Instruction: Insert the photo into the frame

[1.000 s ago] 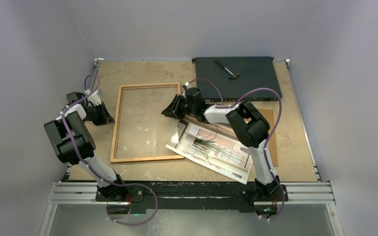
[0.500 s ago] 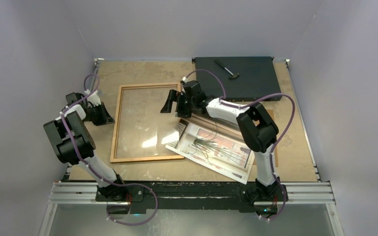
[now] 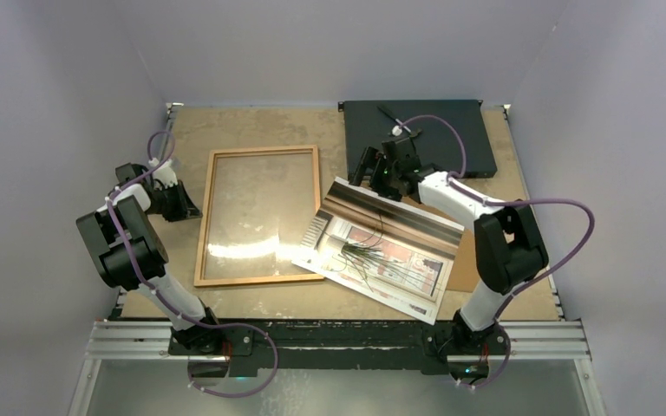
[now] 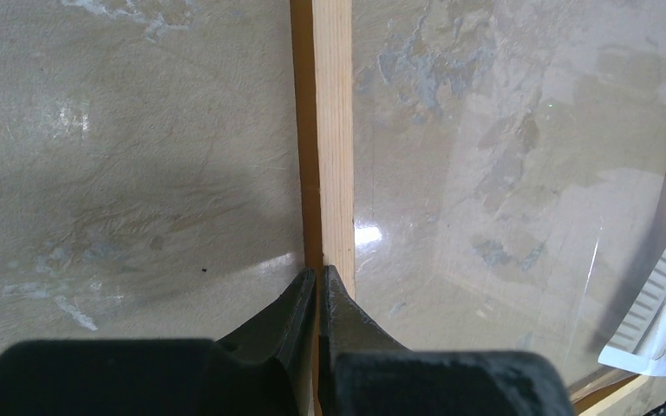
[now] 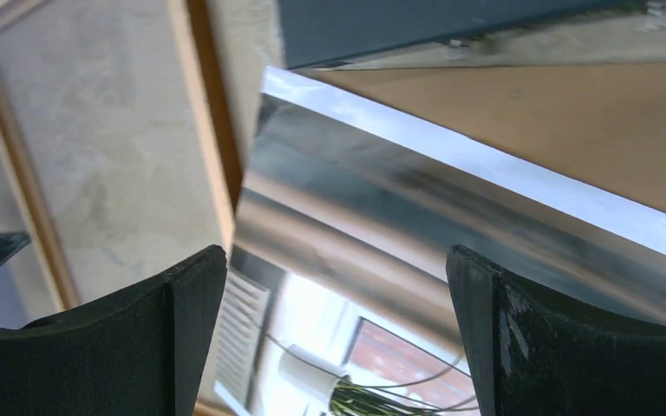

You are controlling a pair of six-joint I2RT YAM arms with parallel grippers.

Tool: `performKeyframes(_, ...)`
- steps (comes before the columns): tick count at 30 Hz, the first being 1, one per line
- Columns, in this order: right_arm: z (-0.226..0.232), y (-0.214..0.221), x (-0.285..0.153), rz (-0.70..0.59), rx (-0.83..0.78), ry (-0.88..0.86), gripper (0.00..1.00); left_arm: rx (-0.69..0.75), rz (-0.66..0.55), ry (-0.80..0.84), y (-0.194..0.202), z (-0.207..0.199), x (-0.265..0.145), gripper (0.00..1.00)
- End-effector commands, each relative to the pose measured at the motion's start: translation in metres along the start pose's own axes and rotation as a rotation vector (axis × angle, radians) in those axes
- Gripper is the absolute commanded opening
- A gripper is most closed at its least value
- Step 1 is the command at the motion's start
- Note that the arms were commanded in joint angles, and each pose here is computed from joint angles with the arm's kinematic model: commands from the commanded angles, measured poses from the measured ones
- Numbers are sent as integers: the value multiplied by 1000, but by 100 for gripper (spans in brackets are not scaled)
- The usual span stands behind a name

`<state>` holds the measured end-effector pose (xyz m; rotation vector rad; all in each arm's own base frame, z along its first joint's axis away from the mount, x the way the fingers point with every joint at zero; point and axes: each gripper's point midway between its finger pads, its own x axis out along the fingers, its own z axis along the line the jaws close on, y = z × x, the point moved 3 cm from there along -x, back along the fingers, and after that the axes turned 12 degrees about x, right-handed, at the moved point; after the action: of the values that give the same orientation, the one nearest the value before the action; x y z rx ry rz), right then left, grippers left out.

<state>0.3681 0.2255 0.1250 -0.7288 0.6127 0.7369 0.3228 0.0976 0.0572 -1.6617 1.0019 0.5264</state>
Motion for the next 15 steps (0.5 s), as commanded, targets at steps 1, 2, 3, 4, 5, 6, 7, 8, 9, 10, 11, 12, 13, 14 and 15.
performKeyframes(1,-41,-1,-19,-71,5,200,99,13,51,7,7,1,-4,3)
performKeyframes(2,-55,-2,-23,-73,42,245,99,17,46,6,4,0,-6,4)
performKeyframes(3,-73,-3,-28,-74,88,294,99,20,45,9,2,-1,-8,5)
performKeyframes(4,-89,-6,-34,-80,130,324,99,21,43,13,0,-1,-9,6)
performKeyframes(5,-103,-9,-41,-94,165,340,99,24,40,16,-2,-2,-10,7)
performKeyframes(6,-115,-13,-50,-115,200,348,99,23,38,19,-3,-2,-10,7)
performKeyframes(7,-123,-16,-57,-140,227,349,99,25,35,20,-4,-2,-10,8)
performKeyframes(8,-129,-22,-68,-175,252,339,99,28,33,20,-5,-2,-10,8)
performKeyframes(9,-139,-28,-76,-203,284,347,99,29,32,21,-5,-2,-10,8)
performKeyframes(10,-146,-30,-81,-217,308,353,99,31,32,20,-5,-2,-10,8)
performKeyframes(11,-154,-31,-86,-224,338,360,99,35,36,24,-5,-2,-11,8)
performKeyframes(12,-161,-31,-90,-225,365,368,99,39,38,27,-6,-2,-11,8)
performKeyframes(13,-167,-29,-93,-221,388,377,99,45,38,29,-7,-2,-13,8)
performKeyframes(14,-173,-26,-97,-211,404,388,99,51,39,30,-9,-3,-14,8)
performKeyframes(15,-177,-21,-100,-190,413,396,99,57,40,34,-10,-3,-16,9)
